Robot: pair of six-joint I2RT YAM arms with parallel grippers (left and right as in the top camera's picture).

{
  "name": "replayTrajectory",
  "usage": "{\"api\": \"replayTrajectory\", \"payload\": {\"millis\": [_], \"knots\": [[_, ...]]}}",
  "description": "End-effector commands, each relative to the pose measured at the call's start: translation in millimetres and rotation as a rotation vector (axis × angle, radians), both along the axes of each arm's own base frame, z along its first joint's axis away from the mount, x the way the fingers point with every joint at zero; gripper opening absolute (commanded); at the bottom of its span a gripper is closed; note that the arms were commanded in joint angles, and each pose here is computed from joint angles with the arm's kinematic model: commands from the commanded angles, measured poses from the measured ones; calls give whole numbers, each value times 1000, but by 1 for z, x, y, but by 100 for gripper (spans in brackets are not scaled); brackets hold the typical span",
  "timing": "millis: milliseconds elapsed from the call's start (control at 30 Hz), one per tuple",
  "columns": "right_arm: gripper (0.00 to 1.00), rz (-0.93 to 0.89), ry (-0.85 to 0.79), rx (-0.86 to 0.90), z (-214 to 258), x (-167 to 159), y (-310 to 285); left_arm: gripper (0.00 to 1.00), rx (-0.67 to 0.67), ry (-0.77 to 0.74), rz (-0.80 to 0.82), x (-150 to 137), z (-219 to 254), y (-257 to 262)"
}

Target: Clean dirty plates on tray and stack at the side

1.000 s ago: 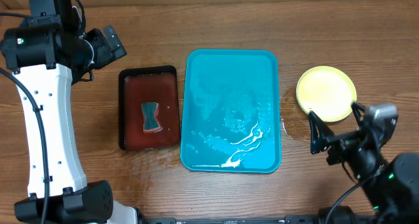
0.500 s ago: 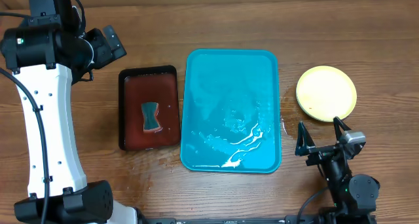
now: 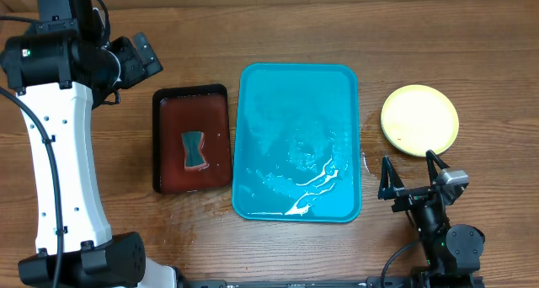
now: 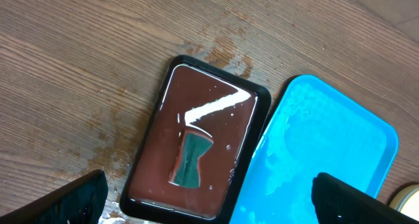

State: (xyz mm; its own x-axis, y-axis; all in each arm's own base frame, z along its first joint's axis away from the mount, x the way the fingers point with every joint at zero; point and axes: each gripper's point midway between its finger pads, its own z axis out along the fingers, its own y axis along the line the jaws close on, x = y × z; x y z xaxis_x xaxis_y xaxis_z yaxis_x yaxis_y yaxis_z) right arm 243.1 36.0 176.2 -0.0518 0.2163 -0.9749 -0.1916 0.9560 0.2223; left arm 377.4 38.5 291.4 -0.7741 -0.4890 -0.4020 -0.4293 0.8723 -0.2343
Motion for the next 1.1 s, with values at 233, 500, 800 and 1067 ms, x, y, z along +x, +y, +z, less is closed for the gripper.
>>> {"api": "replayTrajectory", "payload": {"millis": [233,500,800,1067], "knots": [[100,6,-3,5,-2,0,1,100,9,-30,6,-1,10,4],[100,6,-3,5,-2,0,1,100,9,-30,8,-1,10,4],[100,6,-3,5,-2,0,1,100,157,-155,-47,-33,59,-7],[100,6,-3,5,-2,0,1,100,290,-463,-69,-81,96,-10]]}}
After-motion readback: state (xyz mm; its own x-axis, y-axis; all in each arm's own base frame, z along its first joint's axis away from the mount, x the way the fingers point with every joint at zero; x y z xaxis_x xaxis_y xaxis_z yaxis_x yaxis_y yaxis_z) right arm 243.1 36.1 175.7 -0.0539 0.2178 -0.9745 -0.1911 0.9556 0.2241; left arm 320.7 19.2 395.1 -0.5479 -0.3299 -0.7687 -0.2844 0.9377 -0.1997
